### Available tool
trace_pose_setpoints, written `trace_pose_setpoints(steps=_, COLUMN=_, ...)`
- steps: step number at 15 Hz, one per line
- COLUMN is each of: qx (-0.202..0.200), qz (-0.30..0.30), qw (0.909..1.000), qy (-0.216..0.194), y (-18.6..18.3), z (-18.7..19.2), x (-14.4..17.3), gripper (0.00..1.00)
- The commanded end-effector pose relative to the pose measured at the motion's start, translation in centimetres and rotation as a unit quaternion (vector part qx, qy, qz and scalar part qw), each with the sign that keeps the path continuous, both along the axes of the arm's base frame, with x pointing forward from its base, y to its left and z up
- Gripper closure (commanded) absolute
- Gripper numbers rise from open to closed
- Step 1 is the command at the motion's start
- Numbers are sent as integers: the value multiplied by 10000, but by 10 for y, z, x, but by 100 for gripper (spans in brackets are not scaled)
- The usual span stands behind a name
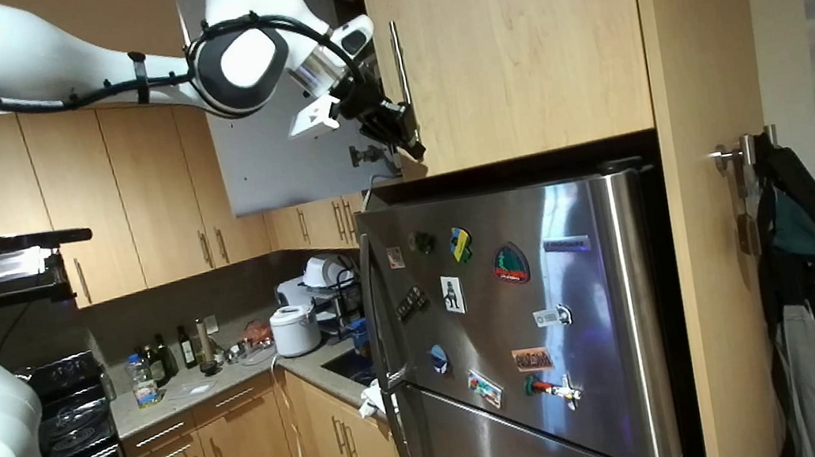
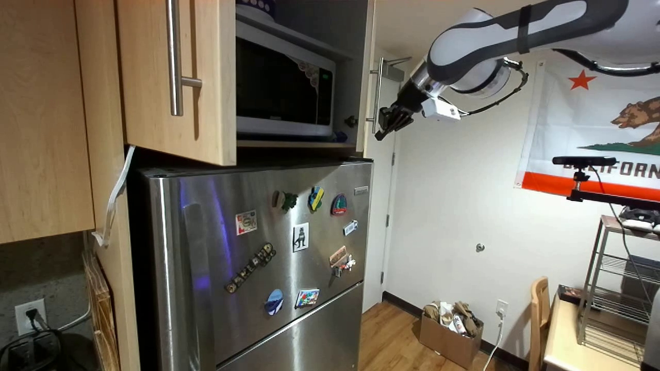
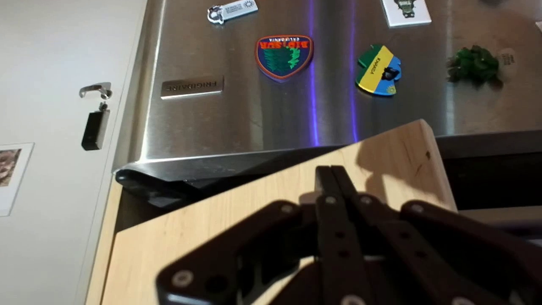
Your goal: Close the cupboard door on the right
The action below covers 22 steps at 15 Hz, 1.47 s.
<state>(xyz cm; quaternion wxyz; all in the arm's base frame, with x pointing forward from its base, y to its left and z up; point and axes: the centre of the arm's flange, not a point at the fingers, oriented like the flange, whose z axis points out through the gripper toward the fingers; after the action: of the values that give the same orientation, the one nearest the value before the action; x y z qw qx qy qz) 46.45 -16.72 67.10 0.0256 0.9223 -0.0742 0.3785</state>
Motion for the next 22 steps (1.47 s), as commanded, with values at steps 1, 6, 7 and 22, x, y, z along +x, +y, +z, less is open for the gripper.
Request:
trace_pose_setpoints(steps=1, qx=39, qz=335, qw=9994, qy=3, y=-3, z=12, x=10, gripper=96)
trace_pose_setpoints(steps=6, qx=30, qz=499, qw=9987, qy=-30, y=1, z=18, x=14, gripper=96)
trace_pose_setpoints(steps=7, qx=31, qz=503, qw=9987, qy=-38, y=1, z=19, x=15, gripper=96)
trace_pose_setpoints(steps=22, qx=45, qz=569, qw=9983, qy=98, y=-7, z=36, x=32, gripper=96)
